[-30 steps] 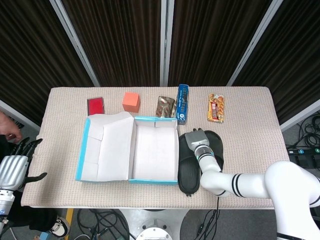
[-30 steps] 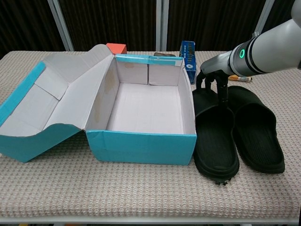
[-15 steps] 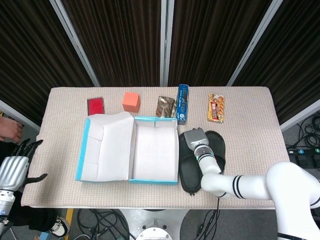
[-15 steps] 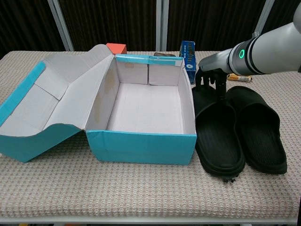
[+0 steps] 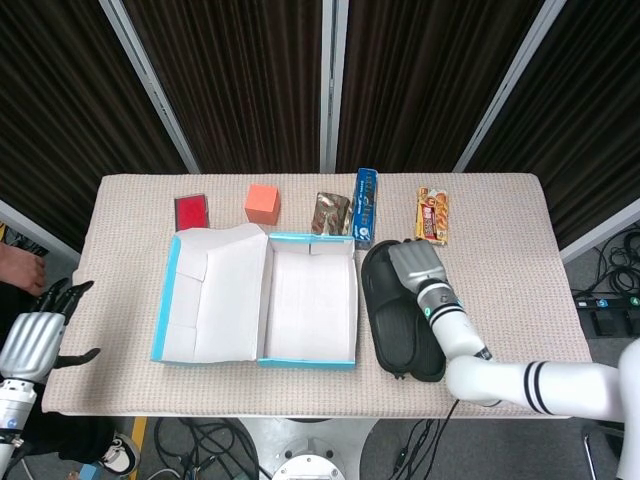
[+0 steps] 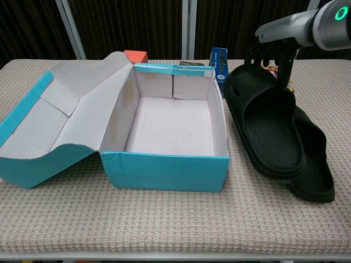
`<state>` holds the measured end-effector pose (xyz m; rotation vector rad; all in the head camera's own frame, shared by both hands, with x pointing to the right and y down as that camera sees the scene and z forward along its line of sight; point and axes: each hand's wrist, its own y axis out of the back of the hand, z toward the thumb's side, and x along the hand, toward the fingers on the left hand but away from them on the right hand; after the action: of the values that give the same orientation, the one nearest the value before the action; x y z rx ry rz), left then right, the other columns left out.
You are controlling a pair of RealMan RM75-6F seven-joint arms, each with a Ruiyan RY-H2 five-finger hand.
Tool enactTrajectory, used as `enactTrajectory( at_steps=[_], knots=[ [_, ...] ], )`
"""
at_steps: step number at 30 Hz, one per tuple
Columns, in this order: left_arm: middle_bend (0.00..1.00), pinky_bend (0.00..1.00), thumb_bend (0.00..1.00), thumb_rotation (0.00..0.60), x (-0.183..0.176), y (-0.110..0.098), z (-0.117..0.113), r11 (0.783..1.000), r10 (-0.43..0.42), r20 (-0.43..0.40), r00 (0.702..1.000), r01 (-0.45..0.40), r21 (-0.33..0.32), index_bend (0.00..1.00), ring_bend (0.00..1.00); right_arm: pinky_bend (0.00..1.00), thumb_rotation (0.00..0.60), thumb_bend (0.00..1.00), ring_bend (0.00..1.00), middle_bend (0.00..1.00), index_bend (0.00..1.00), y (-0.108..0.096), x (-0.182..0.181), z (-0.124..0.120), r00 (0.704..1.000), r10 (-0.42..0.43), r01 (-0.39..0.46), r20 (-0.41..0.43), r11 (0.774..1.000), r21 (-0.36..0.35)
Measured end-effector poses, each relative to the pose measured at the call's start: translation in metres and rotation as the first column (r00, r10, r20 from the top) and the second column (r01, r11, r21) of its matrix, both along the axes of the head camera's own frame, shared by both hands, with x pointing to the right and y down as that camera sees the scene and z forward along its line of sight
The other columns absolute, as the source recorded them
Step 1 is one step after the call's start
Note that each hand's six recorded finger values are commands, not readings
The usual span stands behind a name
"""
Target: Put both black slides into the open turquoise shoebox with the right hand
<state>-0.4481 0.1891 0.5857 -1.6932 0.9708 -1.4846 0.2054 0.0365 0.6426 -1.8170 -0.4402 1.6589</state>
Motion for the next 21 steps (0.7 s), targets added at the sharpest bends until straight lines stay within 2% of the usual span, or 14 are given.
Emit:
enactTrajectory(
  at_steps=[3,5,12,16,21],
  knots=[
    [0.15,0.18,0.00,0.600,0.002,0.000,0.000,1.000,0.002,-0.001,1.000,-0.002,-0.001,0.10,0.04,0.29,0.600,0.03,0.25,0.55,0.59,-0.004,0.010,-0.022,0.999,0.009,-0.011,0.032,0.999,0.041],
    [0.15,0.18,0.00,0.600,0.003,-0.001,0.000,1.000,0.003,-0.002,1.000,-0.003,-0.001,0.10,0.04,0.35,0.600,0.03,0.27,0.55,0.59,-0.006,0.015,-0.036,0.998,0.015,-0.019,0.059,0.998,0.068],
    [0.16,0.18,0.00,0.600,0.006,-0.001,-0.002,1.000,0.008,-0.005,1.000,-0.008,0.006,0.10,0.04,0.42,0.600,0.03,0.31,0.56,0.59,-0.011,0.019,-0.080,0.972,0.061,-0.094,0.228,0.986,0.136],
    [0.15,0.18,0.00,0.600,0.006,-0.001,-0.003,1.000,0.008,-0.003,1.000,-0.008,0.008,0.10,0.04,0.44,0.600,0.03,0.32,0.56,0.60,-0.013,0.015,-0.088,0.948,0.080,-0.130,0.307,0.981,0.146],
    [0.15,0.18,0.00,0.600,0.003,-0.002,-0.004,1.000,-0.002,-0.006,1.000,0.002,0.010,0.10,0.04,0.44,0.600,0.03,0.33,0.56,0.60,-0.013,0.005,-0.083,0.919,0.103,-0.163,0.380,0.978,0.129]
  ],
)
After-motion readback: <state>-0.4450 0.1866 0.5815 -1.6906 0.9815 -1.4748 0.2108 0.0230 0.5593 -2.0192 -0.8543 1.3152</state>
